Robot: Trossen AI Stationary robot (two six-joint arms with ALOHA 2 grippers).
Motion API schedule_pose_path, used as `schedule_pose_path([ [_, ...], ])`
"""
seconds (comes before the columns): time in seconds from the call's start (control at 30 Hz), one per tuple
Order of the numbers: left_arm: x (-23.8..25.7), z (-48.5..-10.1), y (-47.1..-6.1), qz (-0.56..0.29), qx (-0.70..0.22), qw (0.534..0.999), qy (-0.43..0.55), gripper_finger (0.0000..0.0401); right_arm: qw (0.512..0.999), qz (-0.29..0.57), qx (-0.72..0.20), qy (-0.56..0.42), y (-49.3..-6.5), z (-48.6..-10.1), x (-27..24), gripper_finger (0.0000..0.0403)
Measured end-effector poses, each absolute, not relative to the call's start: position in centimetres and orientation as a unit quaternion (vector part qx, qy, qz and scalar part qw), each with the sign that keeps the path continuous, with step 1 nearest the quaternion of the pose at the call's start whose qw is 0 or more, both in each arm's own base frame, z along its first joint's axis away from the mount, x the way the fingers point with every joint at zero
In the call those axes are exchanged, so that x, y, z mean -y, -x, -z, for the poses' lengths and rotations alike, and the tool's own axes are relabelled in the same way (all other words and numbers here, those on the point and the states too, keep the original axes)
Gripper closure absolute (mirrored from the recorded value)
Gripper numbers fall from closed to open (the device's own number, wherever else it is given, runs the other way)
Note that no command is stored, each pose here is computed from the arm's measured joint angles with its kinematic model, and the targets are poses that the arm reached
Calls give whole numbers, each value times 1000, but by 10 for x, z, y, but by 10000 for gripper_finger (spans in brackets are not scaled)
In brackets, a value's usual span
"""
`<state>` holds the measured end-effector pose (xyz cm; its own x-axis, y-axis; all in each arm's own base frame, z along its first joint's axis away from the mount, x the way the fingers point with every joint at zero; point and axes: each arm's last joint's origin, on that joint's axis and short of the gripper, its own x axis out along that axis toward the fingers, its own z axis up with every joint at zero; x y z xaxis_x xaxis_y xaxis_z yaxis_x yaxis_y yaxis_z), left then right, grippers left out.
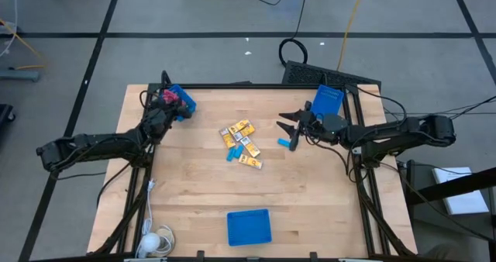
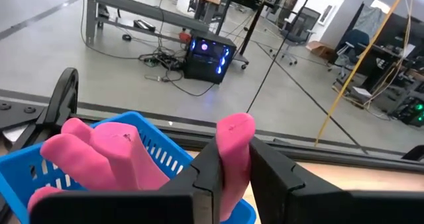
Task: Pick & Place School Supplies
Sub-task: Put the pink ticket punch into the left blue bin
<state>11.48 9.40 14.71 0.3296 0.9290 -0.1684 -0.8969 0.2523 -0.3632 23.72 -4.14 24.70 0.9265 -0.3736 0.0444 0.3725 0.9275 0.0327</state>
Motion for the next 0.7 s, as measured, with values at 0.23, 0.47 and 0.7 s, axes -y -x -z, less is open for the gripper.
schedule_pose_path([
  [0.23, -94, -145, -114, -583, 38, 785, 208, 312, 981, 190, 25, -12, -237, -247, 41, 264],
  [0.47, -98, -144, -110, -608, 50, 762, 218, 237, 981, 190, 25, -12, -237, -247, 41, 264],
  [0.7, -99, -147, -110, -603, 48, 771, 198, 191, 981, 190, 25, -12, -237, -247, 41, 264],
])
